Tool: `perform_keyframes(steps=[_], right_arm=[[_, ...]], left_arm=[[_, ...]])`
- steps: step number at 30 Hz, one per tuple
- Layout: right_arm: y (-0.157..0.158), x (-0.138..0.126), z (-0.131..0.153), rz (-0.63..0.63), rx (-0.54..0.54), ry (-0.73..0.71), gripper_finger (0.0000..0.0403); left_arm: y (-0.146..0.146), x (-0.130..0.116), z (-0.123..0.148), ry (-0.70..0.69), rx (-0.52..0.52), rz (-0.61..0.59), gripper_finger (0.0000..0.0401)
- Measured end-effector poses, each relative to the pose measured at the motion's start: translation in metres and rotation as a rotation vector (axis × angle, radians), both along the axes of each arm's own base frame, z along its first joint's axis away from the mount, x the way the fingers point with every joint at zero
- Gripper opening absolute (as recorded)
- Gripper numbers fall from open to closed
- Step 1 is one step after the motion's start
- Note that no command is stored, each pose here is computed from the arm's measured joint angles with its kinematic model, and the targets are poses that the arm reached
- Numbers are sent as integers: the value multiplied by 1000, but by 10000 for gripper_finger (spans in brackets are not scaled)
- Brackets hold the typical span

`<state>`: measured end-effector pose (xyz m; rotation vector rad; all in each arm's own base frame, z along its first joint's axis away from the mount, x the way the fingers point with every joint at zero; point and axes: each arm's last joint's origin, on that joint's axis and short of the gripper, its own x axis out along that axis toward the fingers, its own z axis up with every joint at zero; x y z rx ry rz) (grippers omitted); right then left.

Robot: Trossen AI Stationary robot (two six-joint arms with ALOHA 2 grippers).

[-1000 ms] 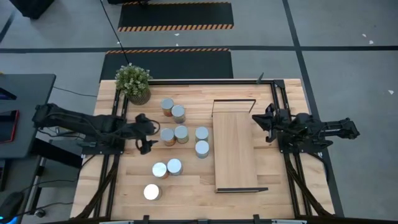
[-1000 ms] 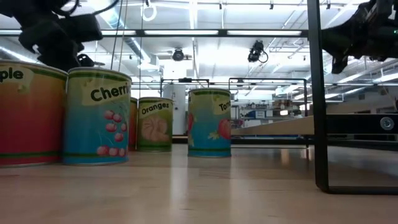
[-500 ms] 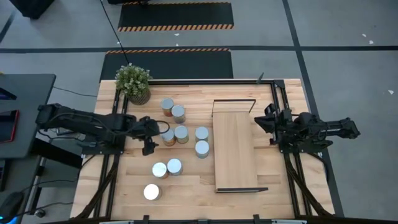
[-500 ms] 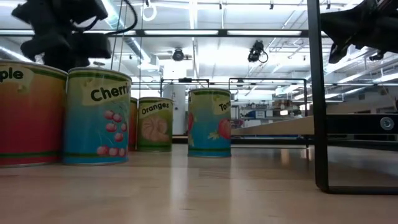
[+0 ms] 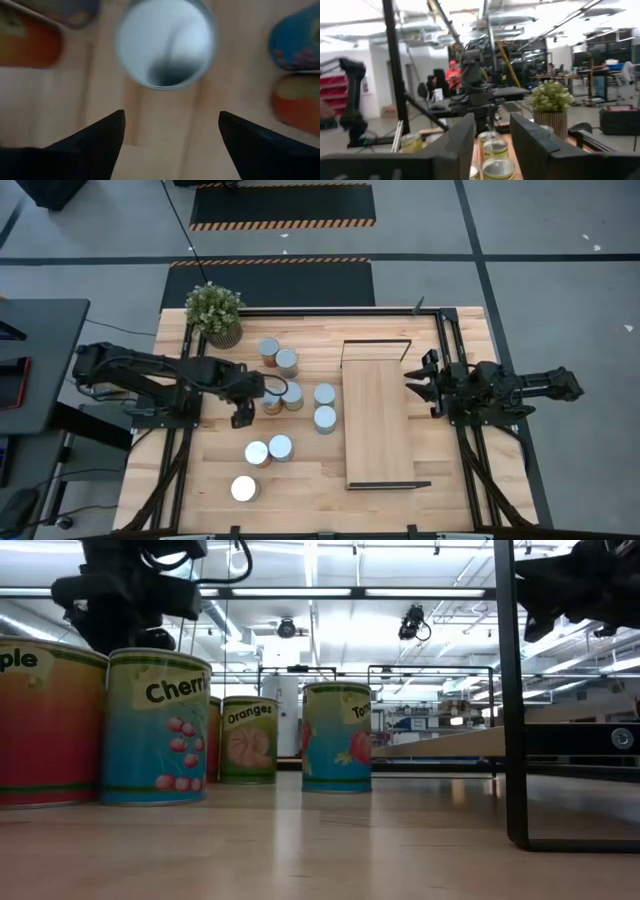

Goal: Pick and place cans onto a shelf
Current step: Put the bottom canned pineapple on the shelf

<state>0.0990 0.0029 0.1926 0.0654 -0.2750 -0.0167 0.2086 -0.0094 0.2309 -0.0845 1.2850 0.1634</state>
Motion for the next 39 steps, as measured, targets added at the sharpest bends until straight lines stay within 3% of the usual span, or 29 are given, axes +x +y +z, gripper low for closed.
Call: perform_keyframes(steps=[6, 16, 25, 33, 36, 39], right_arm=[[0, -1, 6, -31, -58, -26, 181], [-2, 0, 6, -80, -49, -2, 194], [-2, 6, 5, -89, -56, 19, 194], [-2, 8, 4, -89, -59, 32, 193], [-2, 8, 4, -90, -58, 31, 193], [-2, 8, 5, -90, -57, 17, 193]], left_arm=[[-12, 11, 15, 58, -190, 86, 353], [-39, 8, 31, 92, -206, 94, 354], [-62, 3, 50, 105, -301, 159, 354], [-99, -22, 45, 221, -282, 239, 354], [-108, -27, 44, 212, -273, 234, 354], [-115, -28, 41, 162, -199, 244, 354]])
